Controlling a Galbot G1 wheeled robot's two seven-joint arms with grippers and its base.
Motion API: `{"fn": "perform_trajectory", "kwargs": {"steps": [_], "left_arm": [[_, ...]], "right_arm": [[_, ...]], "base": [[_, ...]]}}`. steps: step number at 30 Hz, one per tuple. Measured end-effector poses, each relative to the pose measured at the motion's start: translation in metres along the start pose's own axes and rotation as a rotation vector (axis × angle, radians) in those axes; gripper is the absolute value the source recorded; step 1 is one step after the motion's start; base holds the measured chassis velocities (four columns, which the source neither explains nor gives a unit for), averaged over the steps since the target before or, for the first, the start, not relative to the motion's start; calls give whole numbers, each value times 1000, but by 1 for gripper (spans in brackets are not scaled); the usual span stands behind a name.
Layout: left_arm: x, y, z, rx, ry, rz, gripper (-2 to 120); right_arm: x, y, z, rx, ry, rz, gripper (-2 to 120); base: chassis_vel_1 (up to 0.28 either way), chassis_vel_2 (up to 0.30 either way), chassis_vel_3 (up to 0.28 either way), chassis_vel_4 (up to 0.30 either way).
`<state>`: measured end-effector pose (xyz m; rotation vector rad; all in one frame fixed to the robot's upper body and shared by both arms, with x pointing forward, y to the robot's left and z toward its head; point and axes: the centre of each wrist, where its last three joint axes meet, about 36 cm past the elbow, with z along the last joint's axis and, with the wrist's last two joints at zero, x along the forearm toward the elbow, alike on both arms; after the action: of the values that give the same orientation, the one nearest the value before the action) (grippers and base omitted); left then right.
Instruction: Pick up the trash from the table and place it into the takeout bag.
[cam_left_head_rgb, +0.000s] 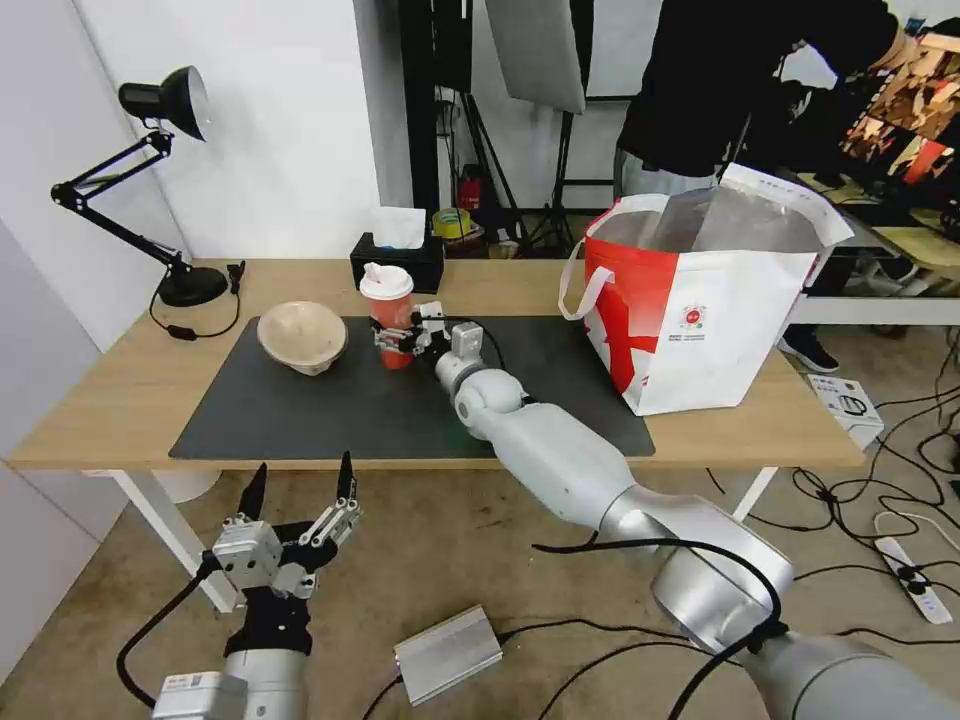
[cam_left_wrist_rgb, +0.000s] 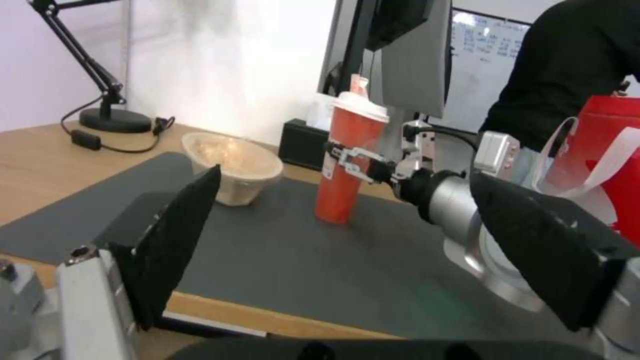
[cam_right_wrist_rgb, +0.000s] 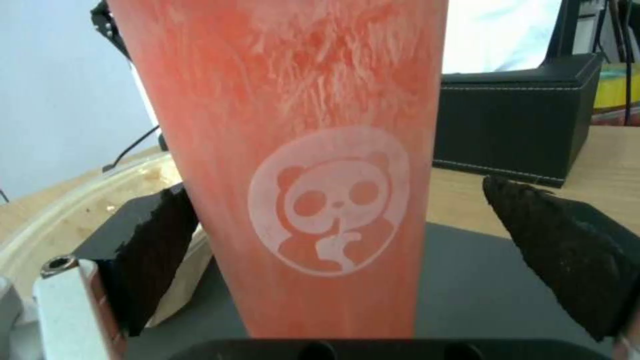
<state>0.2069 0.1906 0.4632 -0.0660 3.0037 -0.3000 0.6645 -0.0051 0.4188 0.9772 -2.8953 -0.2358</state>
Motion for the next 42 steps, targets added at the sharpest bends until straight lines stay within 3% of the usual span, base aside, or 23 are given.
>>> {"fn": "perform_trajectory", "kwargs": {"steps": [17,31,33,34,42], "left_arm": [[0,-2,2,3,2,6,100],[0,-4,3,5,5,12,100],[1,-5,3,5,6,13,100],[1,-6,4,5,8,14,100],[2,-9,5,7,10,17,100]], "right_arm": [[-3,-3,-5,-10,0,-80,100],[1,0,6,-17,0,-95,47],[1,1,7,-18,-1,-96,46],[2,2,8,-20,-2,-99,37],[6,12,11,-20,-24,-114,14]], "base": [[0,0,0,0],[0,0,0,0],[0,0,0,0],[0,0,0,0],[0,0,0,0]]}}
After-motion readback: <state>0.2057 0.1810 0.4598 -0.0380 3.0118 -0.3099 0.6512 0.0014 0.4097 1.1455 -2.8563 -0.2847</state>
